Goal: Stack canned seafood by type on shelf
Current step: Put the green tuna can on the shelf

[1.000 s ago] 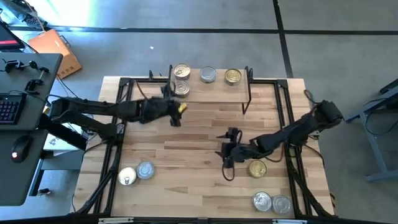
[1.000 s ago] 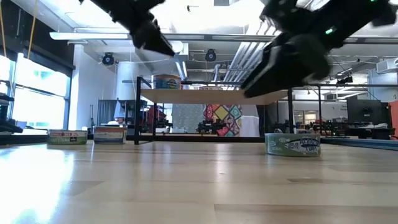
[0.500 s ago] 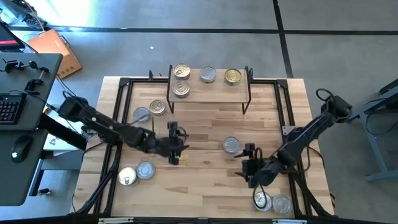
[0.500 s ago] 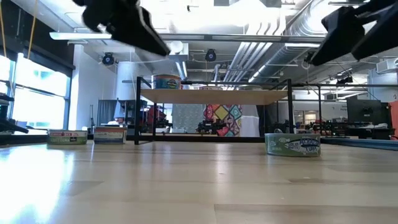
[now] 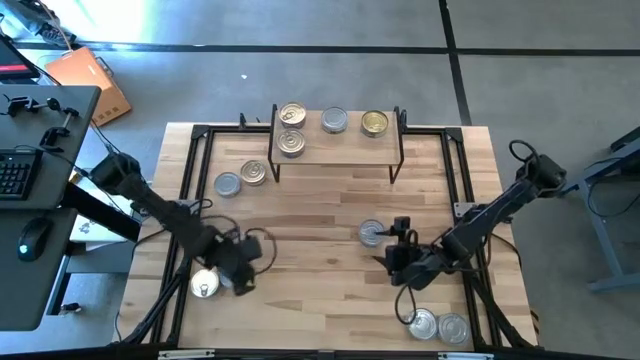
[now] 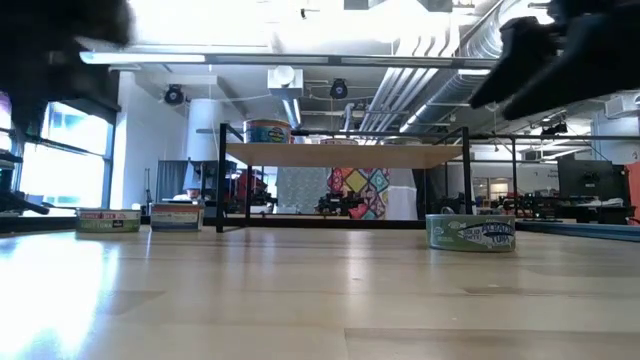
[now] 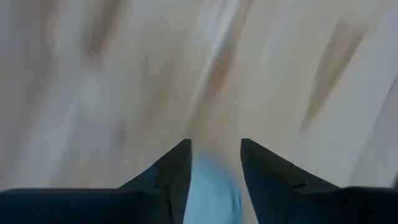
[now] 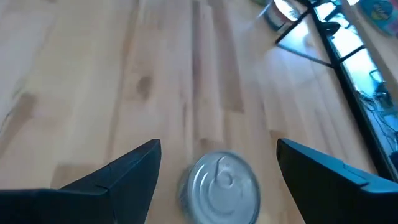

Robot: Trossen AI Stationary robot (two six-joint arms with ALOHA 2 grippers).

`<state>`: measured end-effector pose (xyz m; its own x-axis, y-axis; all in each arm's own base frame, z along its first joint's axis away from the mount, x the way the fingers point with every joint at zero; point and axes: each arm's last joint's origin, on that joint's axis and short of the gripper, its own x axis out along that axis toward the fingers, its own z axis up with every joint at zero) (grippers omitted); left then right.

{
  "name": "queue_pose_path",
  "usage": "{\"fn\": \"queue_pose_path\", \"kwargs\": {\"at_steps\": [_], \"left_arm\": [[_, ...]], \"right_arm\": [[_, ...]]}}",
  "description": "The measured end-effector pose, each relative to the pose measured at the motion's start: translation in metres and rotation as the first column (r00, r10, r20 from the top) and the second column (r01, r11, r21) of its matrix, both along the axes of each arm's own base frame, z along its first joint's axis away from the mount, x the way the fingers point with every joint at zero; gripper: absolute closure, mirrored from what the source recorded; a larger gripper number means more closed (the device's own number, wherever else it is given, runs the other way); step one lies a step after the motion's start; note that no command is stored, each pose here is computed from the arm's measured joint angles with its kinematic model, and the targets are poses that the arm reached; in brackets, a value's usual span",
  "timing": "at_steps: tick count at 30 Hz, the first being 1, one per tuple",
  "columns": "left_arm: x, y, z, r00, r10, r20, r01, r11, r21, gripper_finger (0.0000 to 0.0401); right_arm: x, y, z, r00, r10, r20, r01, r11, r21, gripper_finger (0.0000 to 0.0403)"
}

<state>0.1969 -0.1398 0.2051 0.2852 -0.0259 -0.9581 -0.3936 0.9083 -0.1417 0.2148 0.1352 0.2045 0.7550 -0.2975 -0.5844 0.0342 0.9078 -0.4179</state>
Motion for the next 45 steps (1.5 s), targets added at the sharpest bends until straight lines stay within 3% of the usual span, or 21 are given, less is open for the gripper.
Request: {"fn": "queue_pose_path", "kwargs": {"at_steps": [4, 9, 13, 18, 20, 23, 26, 30, 35, 38, 41, 45], "left_arm": [[-0.022, -0.011, -0.006, 0.981, 0.094, -0.169, -0.096, 0.995, -0.003, 0.0320], [-0.032, -0.010, -0.025, 0.987, 0.098, -0.124, -0.088, 0.993, 0.079, 0.0370], [-0.029, 0.001, -0.043, 0.997, 0.073, -0.024, -0.069, 0.989, 0.134, 0.0397], [-0.008, 0.013, -0.052, 0.980, 0.041, 0.196, -0.079, 0.978, 0.194, 0.0395], [0.006, 0.017, -0.048, 0.949, -0.012, 0.316, -0.075, 0.963, 0.261, 0.0394], [0.029, 0.022, -0.033, 0.859, -0.095, 0.502, -0.114, 0.922, 0.370, 0.0394], [0.042, 0.024, -0.023, 0.808, -0.204, 0.553, -0.059, 0.905, 0.421, 0.0394], [0.037, 0.027, -0.019, 0.820, -0.248, 0.515, 0.043, 0.925, 0.377, 0.0394], [0.009, 0.016, -0.031, 0.928, -0.174, 0.329, 0.127, 0.979, 0.160, 0.0394], [-0.012, 0.008, -0.038, 0.978, -0.057, 0.199, 0.042, 0.996, 0.078, 0.0394], [-0.032, 0.000, -0.041, 0.991, 0.061, 0.118, -0.068, 0.996, 0.054, 0.0394], [-0.049, -0.007, -0.047, 0.977, 0.154, 0.150, -0.175, 0.975, 0.135, 0.0394]], "right_arm": [[0.006, -0.003, 0.002, 0.999, -0.015, 0.036, 0.015, 1.000, 0.006, 0.0092], [0.011, -0.005, 0.005, 0.998, -0.008, 0.056, 0.008, 1.000, -0.006, 0.0092], [0.014, -0.007, 0.007, 0.997, -0.006, 0.074, 0.007, 1.000, -0.014, 0.0092], [0.020, -0.013, 0.009, 0.994, -0.032, 0.105, 0.032, 0.999, -0.001, 0.0092], [0.022, -0.015, 0.010, 0.992, -0.044, 0.117, 0.043, 0.999, 0.007, 0.0092], [0.026, -0.018, 0.012, 0.988, -0.066, 0.143, 0.062, 0.998, 0.029, 0.0092], [0.029, -0.020, 0.015, 0.980, -0.091, 0.178, 0.080, 0.995, 0.066, 0.0092], [0.038, -0.019, 0.010, 0.980, -0.066, 0.188, 0.050, 0.995, 0.089, 0.0092], [0.057, -0.018, -0.006, 0.981, -0.029, 0.193, 0.020, 0.999, 0.051, 0.0092], [0.066, -0.019, -0.019, 0.985, -0.019, 0.172, 0.019, 1.000, 0.005, 0.0092], [0.072, -0.022, -0.026, 0.984, -0.035, 0.173, 0.040, 0.999, -0.027, 0.0092], [0.074, -0.024, -0.026, 0.983, -0.043, 0.181, 0.047, 0.999, -0.022, 0.0092]]}}
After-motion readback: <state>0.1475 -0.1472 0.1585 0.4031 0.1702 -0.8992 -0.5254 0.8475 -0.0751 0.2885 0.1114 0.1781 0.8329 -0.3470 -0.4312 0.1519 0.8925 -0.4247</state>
